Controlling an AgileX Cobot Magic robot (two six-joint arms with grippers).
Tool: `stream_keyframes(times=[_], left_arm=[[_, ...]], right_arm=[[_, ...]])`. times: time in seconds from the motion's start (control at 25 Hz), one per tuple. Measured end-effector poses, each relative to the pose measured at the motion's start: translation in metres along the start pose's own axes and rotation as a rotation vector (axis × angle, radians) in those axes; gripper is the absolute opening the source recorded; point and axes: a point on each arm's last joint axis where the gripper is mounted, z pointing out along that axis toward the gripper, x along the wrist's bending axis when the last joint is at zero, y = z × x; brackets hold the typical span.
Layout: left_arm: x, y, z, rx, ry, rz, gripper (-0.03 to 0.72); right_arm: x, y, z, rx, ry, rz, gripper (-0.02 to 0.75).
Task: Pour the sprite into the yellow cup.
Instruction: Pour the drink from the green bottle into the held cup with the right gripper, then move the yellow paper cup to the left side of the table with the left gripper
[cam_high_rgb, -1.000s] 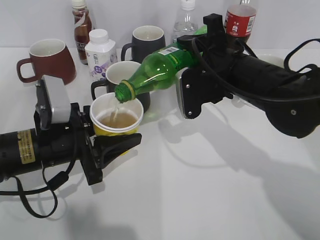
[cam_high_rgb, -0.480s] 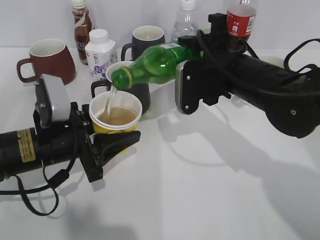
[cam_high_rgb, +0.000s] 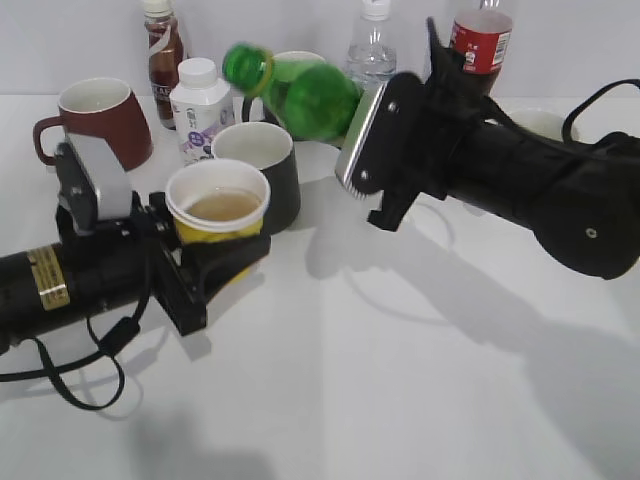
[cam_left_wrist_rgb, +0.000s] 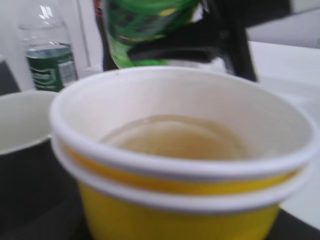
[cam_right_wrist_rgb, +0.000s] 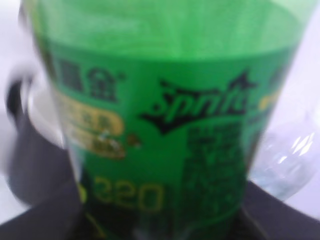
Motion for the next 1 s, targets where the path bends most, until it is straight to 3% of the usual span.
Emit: stream_keyframes(times=[0.2, 0.4, 0.6, 1.0], left_arm=[[0.007, 0.014, -0.004, -0.055, 0.092, -0.009, 0.421], [0.024, 0.023, -0.01, -0.12, 0.288, -0.081, 0.421], [0.032, 0.024, -0.013, -0.129, 0.382, -0.068, 0.421], [0.048, 0.023, -0.022, -0.141, 0.587, -0.075, 0.421]], right_arm=[[0.0, 0.005, 0.001, -0.049, 0.019, 0.37, 0.357], [-0.003, 0.008, 0.001, -0.085, 0.003, 0.614, 0.357], [-0.005, 0.007, 0.003, -0.112, -0.03, 0.714, 0.357], [0.0, -0.008, 0.009, -0.051, -0.109, 0.829, 0.357]])
